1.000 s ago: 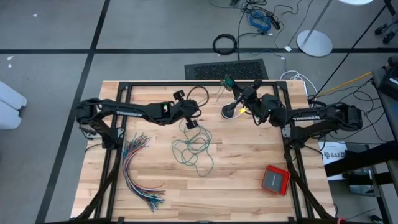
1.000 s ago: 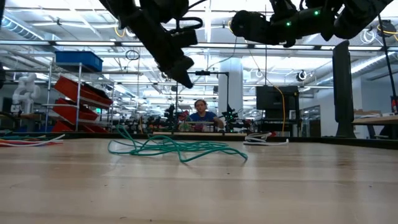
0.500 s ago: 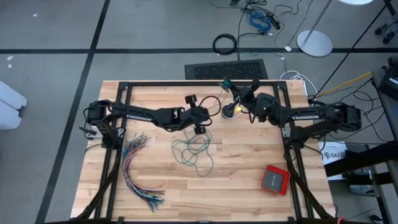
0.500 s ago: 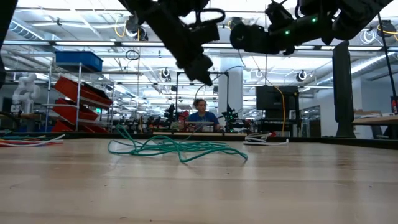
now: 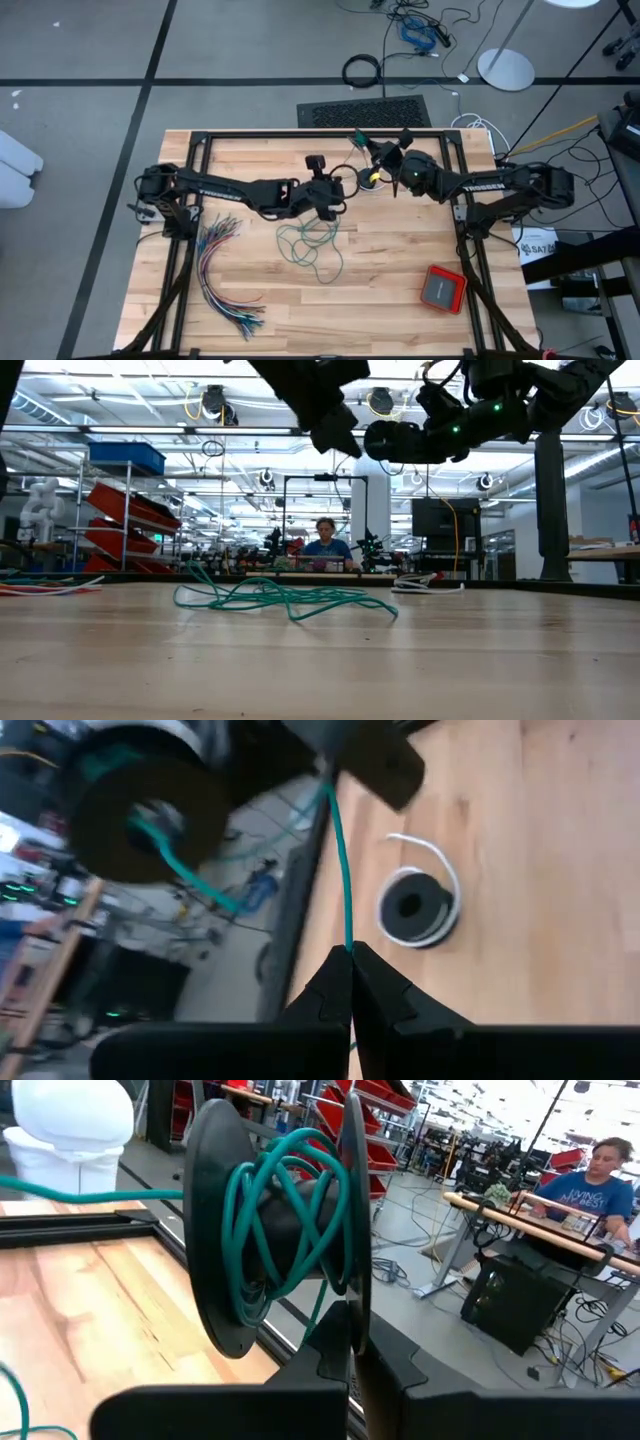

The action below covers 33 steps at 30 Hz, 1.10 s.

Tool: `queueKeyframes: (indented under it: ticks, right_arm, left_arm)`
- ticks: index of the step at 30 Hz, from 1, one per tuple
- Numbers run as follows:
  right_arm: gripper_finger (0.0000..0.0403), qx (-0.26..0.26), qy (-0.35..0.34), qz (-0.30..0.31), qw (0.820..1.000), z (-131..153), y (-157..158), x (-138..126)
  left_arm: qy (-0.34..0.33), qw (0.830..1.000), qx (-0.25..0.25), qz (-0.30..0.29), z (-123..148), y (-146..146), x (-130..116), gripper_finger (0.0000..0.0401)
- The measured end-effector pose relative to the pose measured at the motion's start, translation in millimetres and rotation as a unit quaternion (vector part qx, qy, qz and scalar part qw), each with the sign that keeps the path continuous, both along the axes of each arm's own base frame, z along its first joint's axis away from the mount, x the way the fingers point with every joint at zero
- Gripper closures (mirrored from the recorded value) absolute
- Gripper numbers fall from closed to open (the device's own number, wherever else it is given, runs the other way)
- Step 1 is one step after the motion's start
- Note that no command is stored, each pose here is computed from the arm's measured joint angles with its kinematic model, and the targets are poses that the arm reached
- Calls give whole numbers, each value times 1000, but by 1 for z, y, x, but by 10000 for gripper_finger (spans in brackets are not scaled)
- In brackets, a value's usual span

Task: Coil cords
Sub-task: Coil the green wire onto the spool

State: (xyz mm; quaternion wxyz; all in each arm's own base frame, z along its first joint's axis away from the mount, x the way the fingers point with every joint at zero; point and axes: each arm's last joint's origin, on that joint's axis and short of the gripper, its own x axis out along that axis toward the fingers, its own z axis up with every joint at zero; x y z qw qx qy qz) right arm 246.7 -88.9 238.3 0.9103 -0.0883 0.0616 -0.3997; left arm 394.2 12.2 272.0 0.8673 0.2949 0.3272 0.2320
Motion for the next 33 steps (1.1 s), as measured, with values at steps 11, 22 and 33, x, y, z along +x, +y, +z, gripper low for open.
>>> queueKeyframes:
  ticks: [11,22,33]
  right_arm:
    - [403,11,18,11,1000,-8,-1,3]
    - [403,13,33,14,999,-10,0,3]
    - [403,16,40,27,999,-12,1,4]
  left_arm:
    - [1,998,60,13,23,-2,3,401]
    - [23,991,126,43,39,2,3,401]
    - [-21,993,115,21,69,11,-10,401]
